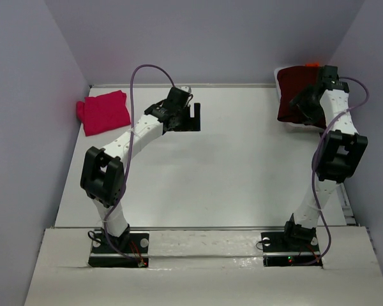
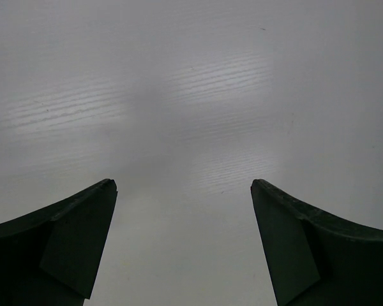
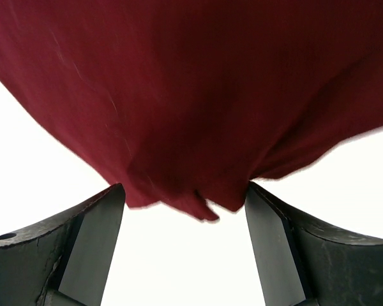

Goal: Fold and stack the t-shirts
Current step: Grab the tshirt from the pile

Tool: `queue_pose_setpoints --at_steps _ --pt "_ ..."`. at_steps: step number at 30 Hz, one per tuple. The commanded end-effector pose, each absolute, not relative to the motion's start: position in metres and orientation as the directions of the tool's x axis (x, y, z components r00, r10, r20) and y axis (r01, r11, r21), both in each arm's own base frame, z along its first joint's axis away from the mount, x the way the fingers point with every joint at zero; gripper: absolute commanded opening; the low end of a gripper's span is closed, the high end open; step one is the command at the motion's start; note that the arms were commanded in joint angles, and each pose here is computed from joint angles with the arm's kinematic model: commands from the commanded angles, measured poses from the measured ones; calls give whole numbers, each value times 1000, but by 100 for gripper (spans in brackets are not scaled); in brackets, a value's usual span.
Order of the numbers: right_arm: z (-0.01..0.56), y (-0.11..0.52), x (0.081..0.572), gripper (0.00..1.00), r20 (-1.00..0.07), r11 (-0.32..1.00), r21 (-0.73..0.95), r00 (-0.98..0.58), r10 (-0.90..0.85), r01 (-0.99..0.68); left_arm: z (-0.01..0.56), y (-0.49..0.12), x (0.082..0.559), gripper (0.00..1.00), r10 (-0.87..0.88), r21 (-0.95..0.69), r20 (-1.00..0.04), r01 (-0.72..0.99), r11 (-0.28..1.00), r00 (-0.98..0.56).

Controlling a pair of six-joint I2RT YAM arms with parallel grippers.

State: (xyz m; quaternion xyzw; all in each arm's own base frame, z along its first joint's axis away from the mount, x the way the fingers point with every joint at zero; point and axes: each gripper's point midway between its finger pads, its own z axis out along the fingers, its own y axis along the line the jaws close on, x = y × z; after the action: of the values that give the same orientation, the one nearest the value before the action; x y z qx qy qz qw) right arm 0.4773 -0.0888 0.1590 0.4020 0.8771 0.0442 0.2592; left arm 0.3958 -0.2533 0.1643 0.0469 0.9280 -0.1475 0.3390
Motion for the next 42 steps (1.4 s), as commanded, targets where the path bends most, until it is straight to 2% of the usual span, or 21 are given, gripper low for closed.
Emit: queue_pose_setpoints --at_steps 1,5,11,28,34,42 --pt "208 -74 470 81 -469 682 402 -502 727 611 173 -259 397 99 -23 -260 -660 199 945 -751" --pt "215 -63 463 81 -442 673 444 -508 739 592 173 -262 399 99 -25 -270 -656 204 941 -754" --pt "221 -65 461 81 -466 678 441 -495 733 588 173 -263 400 99 -26 -271 -656 203 941 -755" --pt "182 -82 507 77 -498 702 409 -502 707 583 173 -256 393 99 -12 -249 -652 200 948 -758" --pt "196 -84 517 70 -527 706 428 -479 702 564 171 -254 392 99 -13 -245 -650 194 950 -759" --pt "221 -84 517 68 -554 708 449 -452 699 546 169 -255 393 99 -11 -246 -648 195 950 -762"
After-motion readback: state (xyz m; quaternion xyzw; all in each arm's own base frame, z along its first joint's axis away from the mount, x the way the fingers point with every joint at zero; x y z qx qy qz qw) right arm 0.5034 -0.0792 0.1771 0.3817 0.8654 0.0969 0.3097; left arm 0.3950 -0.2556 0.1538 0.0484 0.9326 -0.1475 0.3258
